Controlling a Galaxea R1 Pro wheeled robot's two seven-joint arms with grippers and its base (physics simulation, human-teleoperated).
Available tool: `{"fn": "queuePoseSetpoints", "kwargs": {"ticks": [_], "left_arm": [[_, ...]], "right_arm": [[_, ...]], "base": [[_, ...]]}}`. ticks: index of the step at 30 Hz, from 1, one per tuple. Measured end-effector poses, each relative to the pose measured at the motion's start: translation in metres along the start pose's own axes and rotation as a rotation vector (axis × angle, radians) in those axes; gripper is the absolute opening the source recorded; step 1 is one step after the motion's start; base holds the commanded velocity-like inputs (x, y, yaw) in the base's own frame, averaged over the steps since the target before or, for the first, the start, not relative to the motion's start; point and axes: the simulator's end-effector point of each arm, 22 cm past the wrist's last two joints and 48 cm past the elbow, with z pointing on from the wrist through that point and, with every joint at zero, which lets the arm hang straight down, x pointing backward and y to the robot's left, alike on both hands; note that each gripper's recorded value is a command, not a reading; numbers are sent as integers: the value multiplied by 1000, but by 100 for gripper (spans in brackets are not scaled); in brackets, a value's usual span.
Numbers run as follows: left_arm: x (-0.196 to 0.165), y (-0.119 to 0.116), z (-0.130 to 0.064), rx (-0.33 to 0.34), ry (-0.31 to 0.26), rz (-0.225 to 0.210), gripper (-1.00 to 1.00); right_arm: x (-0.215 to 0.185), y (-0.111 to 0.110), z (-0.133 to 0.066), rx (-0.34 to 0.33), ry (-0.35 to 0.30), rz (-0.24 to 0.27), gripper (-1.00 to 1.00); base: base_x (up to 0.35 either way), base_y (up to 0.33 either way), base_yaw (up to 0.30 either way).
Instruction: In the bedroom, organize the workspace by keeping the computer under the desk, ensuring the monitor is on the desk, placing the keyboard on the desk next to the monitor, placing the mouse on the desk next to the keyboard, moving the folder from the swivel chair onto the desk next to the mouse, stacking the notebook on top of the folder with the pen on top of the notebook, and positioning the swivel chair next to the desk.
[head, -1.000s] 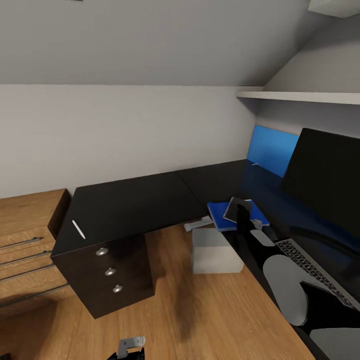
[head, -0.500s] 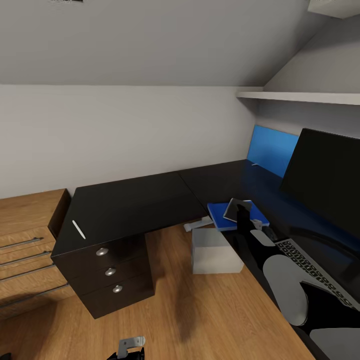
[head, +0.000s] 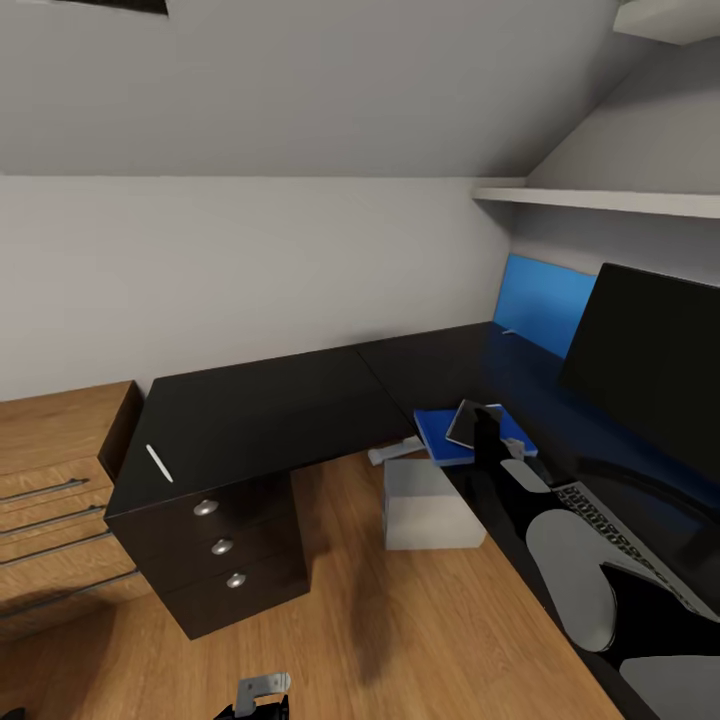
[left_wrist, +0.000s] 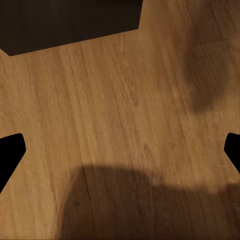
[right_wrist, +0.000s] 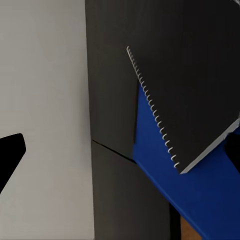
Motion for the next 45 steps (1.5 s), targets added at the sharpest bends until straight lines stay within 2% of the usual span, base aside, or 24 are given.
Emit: {"fn": "queuePoseSetpoints", "kwargs": {"ticks": [9, 13, 15, 17, 19, 22, 26, 29, 30, 31, 32, 35, 36, 40, 45], "left_arm": [[-9, 1, -12, -3, 1, 1, 100], [-12, 2, -17, -4, 1, 1, 100], [-14, 2, -20, -4, 1, 1, 100], [-16, 2, -23, -4, 1, 1, 100], [-18, 2, -25, -4, 1, 1, 100], [-20, 2, -29, -5, 1, 1, 100], [-23, 2, -34, -4, 2, 2, 100], [-25, 2, -38, -4, 3, 2, 100], [-26, 2, -40, -5, 3, 2, 100], [-27, 2, -41, -5, 3, 2, 100], [-28, 2, -42, -5, 3, 2, 100], [-30, 2, -46, -4, 3, 2, 100], [-31, 2, -47, -4, 3, 2, 100], [-31, 2, -47, -4, 3, 2, 100], [-31, 2, -47, -5, 3, 2, 100]], "right_arm": [[1, 14, -4, -2, 3, -4, 100], [11, 22, -6, -7, 20, -27, 100], [19, 26, -8, -9, 36, -68, 100], [36, 30, -10, -16, 69, -160, 100], [44, 34, -11, -19, 83, -200, 100], [60, 38, -14, -22, 115, -310, 100], [70, 39, -18, -7, 136, -410, 100], [75, 34, -20, 30, 147, -496, 100], [80, 28, -22, 65, 153, -558, 100], [83, 25, -23, 85, 155, -590, 100], [88, 19, -26, 125, 156, -648, 100], [95, 12, -32, 190, 151, -733, 100], [99, 10, -35, 216, 147, -778, 100], [105, 10, -37, 222, 148, -843, 100], [109, 14, -36, 198, 160, -865, 100]], "base": [[0, 0, 0], [0, 0, 0], [0, 0, 0], [0, 0, 0], [0, 0, 0], [0, 0, 0], [0, 0, 0], [0, 0, 0], [0, 0, 0], [0, 0, 0], [0, 0, 0], [0, 0, 0], [0, 0, 0], [0, 0, 0], [0, 0, 0]]}}
